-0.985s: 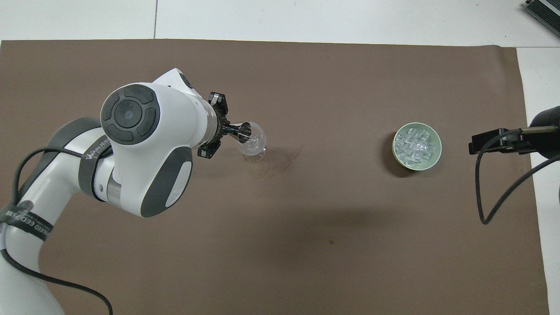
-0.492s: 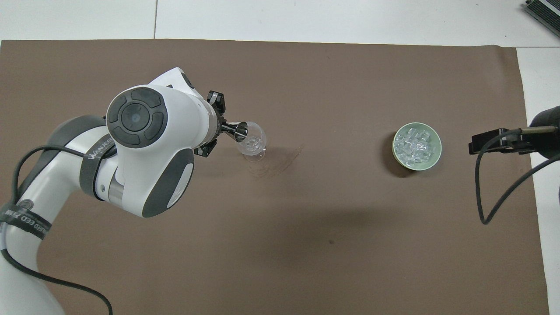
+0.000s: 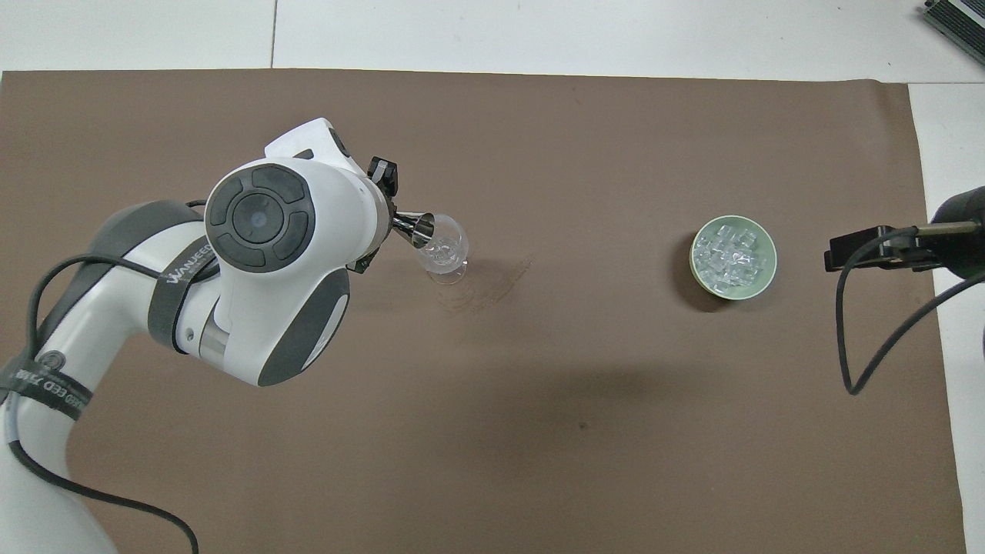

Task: Pour wine and add ice with both arms
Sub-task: 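Tilt the metal cup over the clear cup with the left gripper, then hold the metal cup tilted over the clear cup to pour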

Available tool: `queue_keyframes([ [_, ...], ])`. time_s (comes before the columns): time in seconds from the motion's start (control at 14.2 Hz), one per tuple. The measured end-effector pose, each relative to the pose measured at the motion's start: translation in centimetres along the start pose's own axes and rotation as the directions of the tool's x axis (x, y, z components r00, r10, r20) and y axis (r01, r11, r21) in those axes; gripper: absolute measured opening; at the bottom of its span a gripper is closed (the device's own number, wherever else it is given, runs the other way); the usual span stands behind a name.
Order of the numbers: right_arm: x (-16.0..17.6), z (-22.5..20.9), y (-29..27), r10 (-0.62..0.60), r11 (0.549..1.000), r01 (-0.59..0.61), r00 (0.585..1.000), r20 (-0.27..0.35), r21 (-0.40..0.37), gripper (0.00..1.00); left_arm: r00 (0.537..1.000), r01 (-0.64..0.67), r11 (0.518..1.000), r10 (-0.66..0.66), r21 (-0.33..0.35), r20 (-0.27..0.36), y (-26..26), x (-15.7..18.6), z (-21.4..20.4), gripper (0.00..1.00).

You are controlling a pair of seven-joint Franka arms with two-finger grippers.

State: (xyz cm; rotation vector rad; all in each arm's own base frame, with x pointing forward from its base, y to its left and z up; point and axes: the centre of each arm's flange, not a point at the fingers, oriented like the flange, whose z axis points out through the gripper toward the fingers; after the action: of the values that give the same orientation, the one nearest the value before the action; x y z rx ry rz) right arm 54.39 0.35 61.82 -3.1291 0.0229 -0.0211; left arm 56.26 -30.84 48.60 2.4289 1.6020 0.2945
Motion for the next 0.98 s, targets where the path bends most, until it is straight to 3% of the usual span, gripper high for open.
queue_keyframes([
  [0.98, 0.0, 0.0, 0.0, 0.000, 1.000, 0.000, 1.000, 0.000, 0.000, 1.00, 0.992, -0.103, 0.994, 0.100, -0.036, -0.078, 0.0, -2.4, -0.4, 0.21],
])
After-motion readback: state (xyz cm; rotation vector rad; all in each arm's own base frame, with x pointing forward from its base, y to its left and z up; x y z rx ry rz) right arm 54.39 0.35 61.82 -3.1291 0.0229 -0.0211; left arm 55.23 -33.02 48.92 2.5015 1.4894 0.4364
